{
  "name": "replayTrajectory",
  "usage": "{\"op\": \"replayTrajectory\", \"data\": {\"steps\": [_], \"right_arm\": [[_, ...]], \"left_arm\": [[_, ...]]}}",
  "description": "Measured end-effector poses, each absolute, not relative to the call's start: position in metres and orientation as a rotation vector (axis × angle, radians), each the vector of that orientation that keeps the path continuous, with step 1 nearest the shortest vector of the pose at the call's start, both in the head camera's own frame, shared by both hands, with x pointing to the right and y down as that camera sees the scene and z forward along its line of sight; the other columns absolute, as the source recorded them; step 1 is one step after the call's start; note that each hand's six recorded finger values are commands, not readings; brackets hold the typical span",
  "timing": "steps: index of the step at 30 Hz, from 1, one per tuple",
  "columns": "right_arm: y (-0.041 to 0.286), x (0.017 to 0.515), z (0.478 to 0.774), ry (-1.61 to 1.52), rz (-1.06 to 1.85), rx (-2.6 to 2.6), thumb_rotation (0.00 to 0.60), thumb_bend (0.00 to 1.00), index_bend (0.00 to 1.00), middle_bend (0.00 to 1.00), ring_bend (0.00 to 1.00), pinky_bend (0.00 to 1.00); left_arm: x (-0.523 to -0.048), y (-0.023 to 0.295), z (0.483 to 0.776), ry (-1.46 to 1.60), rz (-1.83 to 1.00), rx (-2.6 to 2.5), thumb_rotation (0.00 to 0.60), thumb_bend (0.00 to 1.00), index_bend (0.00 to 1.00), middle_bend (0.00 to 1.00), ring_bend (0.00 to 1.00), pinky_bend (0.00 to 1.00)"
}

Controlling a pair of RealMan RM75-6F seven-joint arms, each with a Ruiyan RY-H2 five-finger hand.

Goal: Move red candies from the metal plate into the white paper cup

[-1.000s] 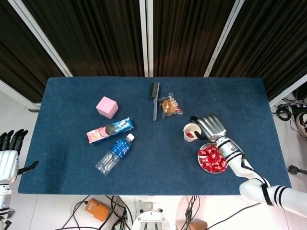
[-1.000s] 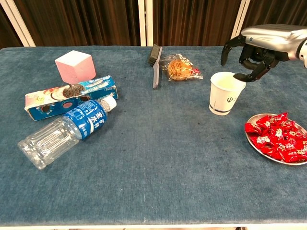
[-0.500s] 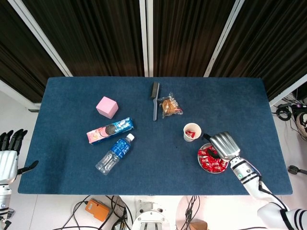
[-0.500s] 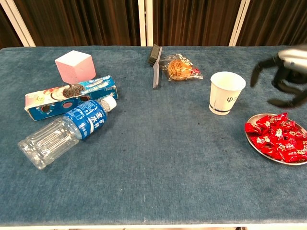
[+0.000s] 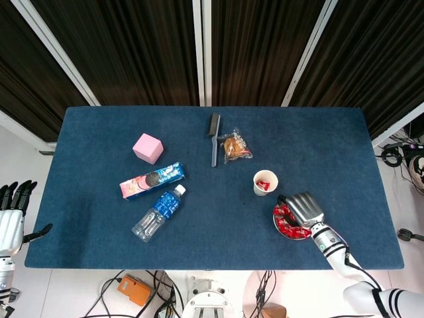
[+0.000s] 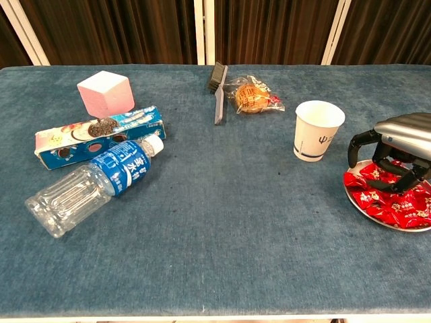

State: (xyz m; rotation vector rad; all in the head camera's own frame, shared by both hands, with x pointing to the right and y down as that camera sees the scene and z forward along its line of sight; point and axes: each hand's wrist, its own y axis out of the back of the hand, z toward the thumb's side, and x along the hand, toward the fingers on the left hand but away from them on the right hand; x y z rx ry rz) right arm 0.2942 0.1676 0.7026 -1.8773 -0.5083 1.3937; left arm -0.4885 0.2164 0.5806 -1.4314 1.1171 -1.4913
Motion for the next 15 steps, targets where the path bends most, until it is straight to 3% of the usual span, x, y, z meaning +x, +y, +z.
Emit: {"op": "replayTrajectory", "data": {"steps": [15], "right_arm": [[0.167, 0.282, 0.714, -0.514, 1.376, -1.89, 0.6, 0.51, 0.59, 0.91, 1.0, 1.0]], "left_arm": [[-0.495, 0.22, 0.583, 1.125, -1.501, -1.427, 0.6, 0.0, 0.09, 0.09, 0.0, 0.0]]}}
